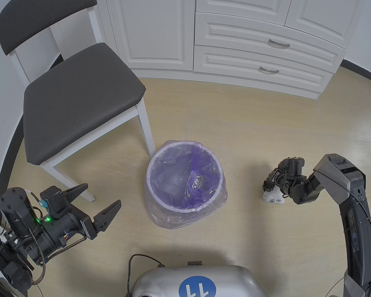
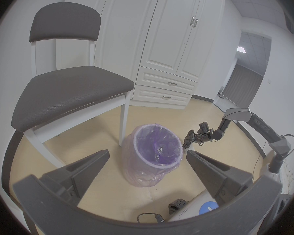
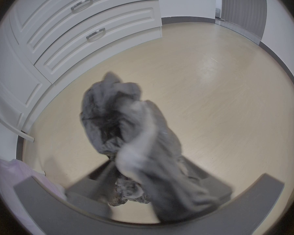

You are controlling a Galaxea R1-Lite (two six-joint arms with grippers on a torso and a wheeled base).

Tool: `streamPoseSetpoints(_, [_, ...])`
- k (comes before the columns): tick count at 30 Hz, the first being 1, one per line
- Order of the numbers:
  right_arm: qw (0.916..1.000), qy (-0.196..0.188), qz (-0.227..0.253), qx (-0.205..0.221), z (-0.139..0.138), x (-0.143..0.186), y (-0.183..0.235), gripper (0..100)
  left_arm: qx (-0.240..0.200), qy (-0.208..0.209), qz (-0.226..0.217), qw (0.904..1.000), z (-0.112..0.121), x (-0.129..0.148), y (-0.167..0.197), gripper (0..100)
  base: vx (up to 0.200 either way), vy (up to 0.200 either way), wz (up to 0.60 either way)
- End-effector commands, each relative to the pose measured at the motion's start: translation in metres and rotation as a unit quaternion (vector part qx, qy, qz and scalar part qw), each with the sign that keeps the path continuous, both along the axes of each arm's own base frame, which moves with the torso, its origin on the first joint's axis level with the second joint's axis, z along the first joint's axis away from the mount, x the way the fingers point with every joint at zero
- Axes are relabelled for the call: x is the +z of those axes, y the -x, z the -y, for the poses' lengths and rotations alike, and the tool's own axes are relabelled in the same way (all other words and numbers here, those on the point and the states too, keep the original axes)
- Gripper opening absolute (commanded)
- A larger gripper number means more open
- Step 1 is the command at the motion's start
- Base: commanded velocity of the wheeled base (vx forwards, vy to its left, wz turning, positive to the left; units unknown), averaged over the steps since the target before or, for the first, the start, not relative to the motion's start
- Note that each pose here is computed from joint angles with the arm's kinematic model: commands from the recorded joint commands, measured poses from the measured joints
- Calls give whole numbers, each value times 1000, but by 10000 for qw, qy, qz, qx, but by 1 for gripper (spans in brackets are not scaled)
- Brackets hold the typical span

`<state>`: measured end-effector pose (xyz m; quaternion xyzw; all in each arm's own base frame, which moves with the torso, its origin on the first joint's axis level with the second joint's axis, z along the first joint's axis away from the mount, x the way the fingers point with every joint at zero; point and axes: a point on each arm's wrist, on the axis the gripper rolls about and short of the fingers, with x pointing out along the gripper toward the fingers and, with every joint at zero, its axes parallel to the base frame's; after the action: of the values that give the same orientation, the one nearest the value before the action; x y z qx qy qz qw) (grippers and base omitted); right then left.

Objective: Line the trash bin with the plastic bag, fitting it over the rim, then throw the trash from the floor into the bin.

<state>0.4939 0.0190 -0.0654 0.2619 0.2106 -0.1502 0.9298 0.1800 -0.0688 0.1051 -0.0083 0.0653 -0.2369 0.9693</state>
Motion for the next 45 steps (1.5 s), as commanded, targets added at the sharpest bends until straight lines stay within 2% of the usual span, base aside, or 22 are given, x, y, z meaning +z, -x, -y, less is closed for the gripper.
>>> streamPoseSetpoints(1, [10000, -6, -52, -35, 4, -4, 2, 0, 12, -25, -40, 10000, -2, -1, 4, 100, 0, 0, 0])
streamPoseSetpoints(6, [9998, -121, 26, -135, 14, 3, 1, 0, 0, -85, -79, 9999, 2, -4, 4, 100, 0, 0, 0])
streamPoseSetpoints(11, [9998, -161, 100, -105, 11, 21, 5, 0, 52, -71, -1, 10000, 1, -1, 4, 100, 0, 0, 0])
streamPoseSetpoints(19, [9977, -337, 500, 302, 3, 106, 35, 0, 59, -65, 38, 10000, 1, 1, 4, 100, 0, 0, 0])
streamPoseSetpoints(20, [9964, -358, 657, 387, -1, 128, 44, 0, 75, -55, 67, 9999, 1, 2, 4, 100, 0, 0, 0])
streamPoseSetpoints(21, [9963, -361, 672, 395, 0, 130, 45, 0, 75, -53, 75, 9999, 1, 2, 4, 100, 0, 0, 0])
streamPoseSetpoints(22, [9949, -337, 844, 443, -3, 154, 55, 0, 136, -45, 112, 9998, 1, 3, 3, 100, 0, 0, 0])
streamPoseSetpoints(25, [9946, -307, 853, 513, -6, 174, 70, 0, 182, -39, 142, 9997, 1, 4, 3, 100, 0, 0, 0])
streamPoseSetpoints(26, [9934, -312, 926, 601, -12, 193, 81, 0, 196, -42, 161, 9997, 1, 5, 3, 100, 0, 0, 0])
streamPoseSetpoints(31, [9867, -392, 1275, 930, -37, 234, 113, 0, 216, -249, 339, 9989, -2, 8, 5, 100, 0, 0, 0])
streamPoseSetpoints(35, [9820, -455, 1476, 1089, -52, 251, 124, 0, 225, -228, 455, 9984, -2, 12, 6, 100, 0, 0, 0])
streamPoseSetpoints(37, [9694, -546, 1795, 1581, -80, 279, 142, 0, 233, -225, 462, 9984, -2, 12, 6, 100, 0, 0, 0])
streamPoseSetpoints(38, [9677, -548, 1836, 1638, -83, 282, 144, 0, 233, -225, 462, 9984, -2, 12, 6, 100, 0, 0, 0])
streamPoseSetpoints(39, [9597, -548, 1995, 1902, -99, 293, 150, 0, 232, -237, 434, 9985, -3, 11, 7, 100, 0, 0, 0])
streamPoseSetpoints(40, [9589, -547, 2009, 1926, -101, 294, 151, 0, 232, -237, 434, 9985, -3, 11, 7, 100, 0, 0, 0])
streamPoseSetpoints(41, [9479, -465, 2224, 2233, -118, 307, 156, 0, 231, -252, 416, 9986, -3, 10, 7, 100, 0, 0, 0])
streamPoseSetpoints(42, [9459, -444, 2261, 2285, -121, 310, 157, 0, 231, -249, 423, 9985, -3, 10, 7, 100, 0, 0, 0])
streamPoseSetpoints(45, [9255, -561, 2396, 2879, -141, 319, 164, 0, 207, -325, 478, 9981, -2, 11, 8, 100, 0, 0, 0])
